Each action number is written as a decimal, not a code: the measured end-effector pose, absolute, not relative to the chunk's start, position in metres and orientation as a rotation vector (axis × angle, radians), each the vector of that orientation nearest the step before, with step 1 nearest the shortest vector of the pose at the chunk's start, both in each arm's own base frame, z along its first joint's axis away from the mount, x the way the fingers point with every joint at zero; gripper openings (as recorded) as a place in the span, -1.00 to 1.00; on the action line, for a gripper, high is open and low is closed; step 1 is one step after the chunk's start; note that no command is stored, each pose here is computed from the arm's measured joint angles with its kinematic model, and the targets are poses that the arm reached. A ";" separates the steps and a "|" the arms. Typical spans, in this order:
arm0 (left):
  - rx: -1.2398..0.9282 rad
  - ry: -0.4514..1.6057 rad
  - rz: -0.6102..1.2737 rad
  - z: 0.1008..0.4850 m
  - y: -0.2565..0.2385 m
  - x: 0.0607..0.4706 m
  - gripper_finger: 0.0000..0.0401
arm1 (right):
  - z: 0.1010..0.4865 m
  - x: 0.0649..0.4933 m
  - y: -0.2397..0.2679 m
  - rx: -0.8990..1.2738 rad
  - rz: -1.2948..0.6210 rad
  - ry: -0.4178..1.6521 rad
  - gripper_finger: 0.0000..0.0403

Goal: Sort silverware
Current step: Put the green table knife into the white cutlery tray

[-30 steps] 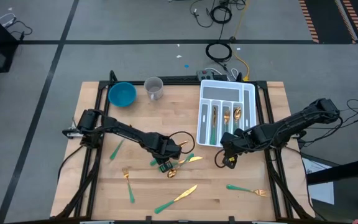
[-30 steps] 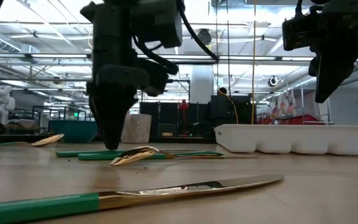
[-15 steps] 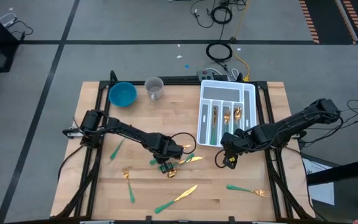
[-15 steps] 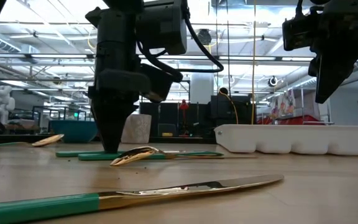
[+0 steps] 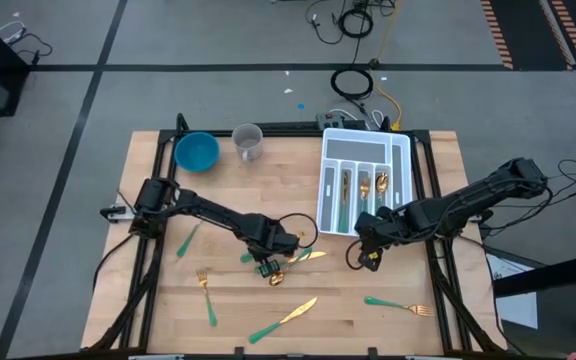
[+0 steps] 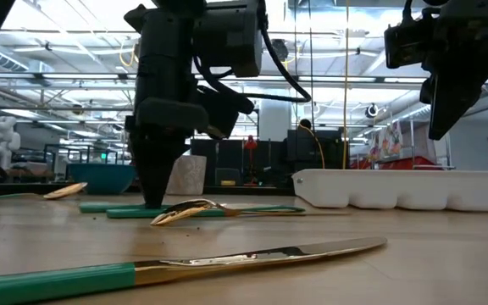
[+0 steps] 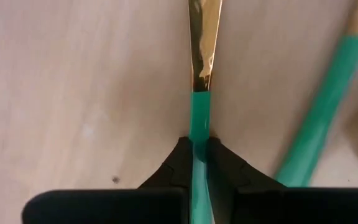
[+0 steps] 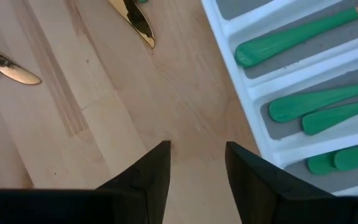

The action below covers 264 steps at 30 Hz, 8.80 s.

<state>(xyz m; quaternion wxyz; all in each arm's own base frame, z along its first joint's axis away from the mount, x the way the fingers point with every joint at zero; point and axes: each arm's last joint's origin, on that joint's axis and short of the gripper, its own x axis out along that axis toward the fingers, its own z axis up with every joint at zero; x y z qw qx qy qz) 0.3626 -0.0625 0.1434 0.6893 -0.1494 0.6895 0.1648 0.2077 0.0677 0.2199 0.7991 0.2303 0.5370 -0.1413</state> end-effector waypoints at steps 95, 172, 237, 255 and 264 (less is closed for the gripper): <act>-0.281 1.696 0.493 0.161 -0.054 0.386 -0.96 | 0.272 0.156 0.045 0.439 -0.295 0.877 0.19; -0.368 1.563 0.232 0.117 0.054 0.297 -0.66 | 0.271 0.152 0.044 0.327 -0.256 0.926 0.19; -0.399 1.580 0.435 0.144 0.026 0.286 -0.12 | 0.270 0.151 0.043 0.336 -0.270 0.937 0.28; -0.374 1.575 0.507 0.144 0.030 0.284 -0.12 | 0.270 0.151 0.044 0.377 -0.283 0.936 0.28; -0.400 1.504 0.463 0.139 0.030 0.296 -0.12 | 0.270 0.151 0.044 0.424 -0.311 0.928 0.28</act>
